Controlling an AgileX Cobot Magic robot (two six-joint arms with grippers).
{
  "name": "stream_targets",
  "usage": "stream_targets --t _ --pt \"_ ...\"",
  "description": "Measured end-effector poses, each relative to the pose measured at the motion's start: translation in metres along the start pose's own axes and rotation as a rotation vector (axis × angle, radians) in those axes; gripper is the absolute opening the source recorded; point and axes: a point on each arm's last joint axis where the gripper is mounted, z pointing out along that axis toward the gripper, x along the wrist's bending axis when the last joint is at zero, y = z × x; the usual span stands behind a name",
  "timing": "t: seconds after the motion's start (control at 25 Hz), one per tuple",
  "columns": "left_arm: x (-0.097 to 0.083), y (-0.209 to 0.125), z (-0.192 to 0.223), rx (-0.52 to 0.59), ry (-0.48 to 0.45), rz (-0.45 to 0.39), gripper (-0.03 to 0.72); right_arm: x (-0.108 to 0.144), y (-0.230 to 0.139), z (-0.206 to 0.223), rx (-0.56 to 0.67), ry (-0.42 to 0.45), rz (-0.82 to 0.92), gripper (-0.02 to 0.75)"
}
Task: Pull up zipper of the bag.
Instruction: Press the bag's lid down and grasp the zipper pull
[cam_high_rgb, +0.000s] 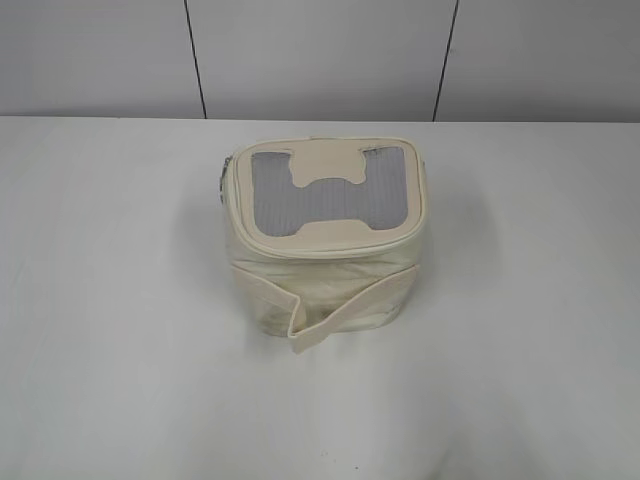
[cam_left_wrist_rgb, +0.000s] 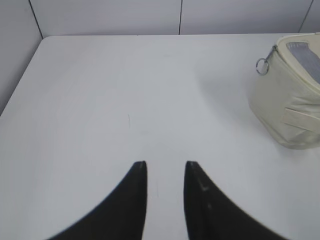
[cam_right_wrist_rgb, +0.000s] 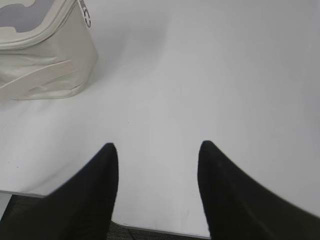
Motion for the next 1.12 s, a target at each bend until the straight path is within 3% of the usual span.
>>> stream_targets --t 1.12 --pt "0.0 0.0 0.0 0.0 0.0 0.0 0.197 0.0 0.0 0.0 0.0 0.0 0.0 0.411"
